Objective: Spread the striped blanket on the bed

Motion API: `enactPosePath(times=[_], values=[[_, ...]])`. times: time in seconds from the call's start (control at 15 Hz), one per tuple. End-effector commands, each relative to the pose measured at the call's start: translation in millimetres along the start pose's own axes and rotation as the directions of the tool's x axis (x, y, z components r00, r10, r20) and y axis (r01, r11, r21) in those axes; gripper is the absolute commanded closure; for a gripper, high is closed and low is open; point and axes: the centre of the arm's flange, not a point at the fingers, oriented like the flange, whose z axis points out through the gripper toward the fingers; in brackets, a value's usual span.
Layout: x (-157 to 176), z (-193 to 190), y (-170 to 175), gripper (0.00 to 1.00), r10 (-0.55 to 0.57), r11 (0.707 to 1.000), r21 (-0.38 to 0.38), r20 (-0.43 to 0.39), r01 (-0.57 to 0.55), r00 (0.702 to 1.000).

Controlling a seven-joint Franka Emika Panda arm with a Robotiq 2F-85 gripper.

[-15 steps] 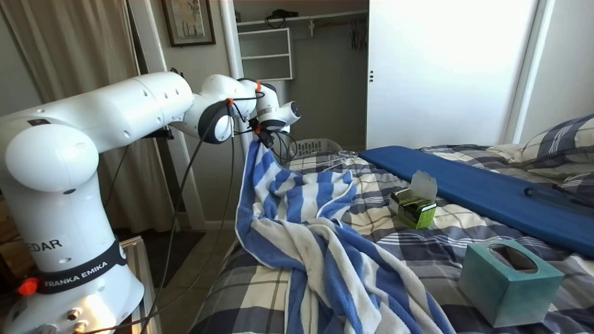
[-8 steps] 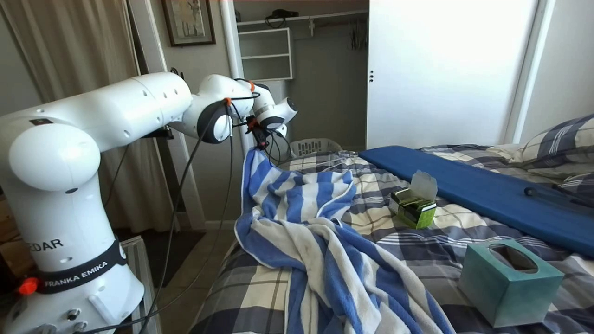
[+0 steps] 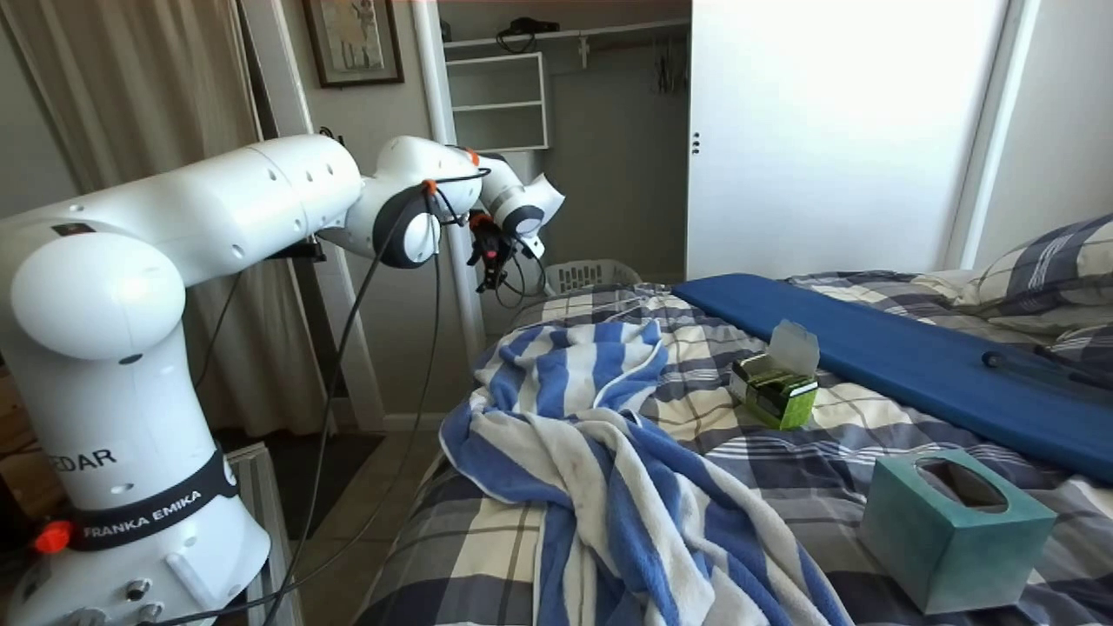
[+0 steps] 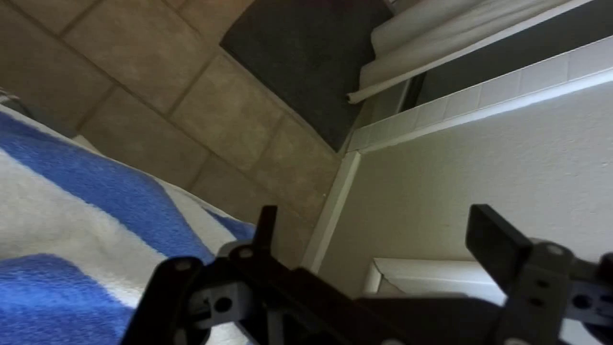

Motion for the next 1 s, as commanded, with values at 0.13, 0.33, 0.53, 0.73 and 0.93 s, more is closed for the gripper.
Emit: enactPosePath(times=[0.13,0.33,0.53,0.73,0.93], values=[[-19,-87,6,0.00,0.139,0.955,-0.269,0.033,-0.125,0.990],[-54,-138,19,0.00,0.152,0.898,-0.417,-0.006,-0.141,0.988],[-97,-175,25,0.00,0.154,0.826,-0.540,-0.056,-0.159,0.987],[-132,-184,16,0.00,0.144,0.746,-0.638,-0.123,-0.190,0.982],[-156,-163,-1,0.00,0.112,0.657,-0.730,-0.156,-0.191,0.981]])
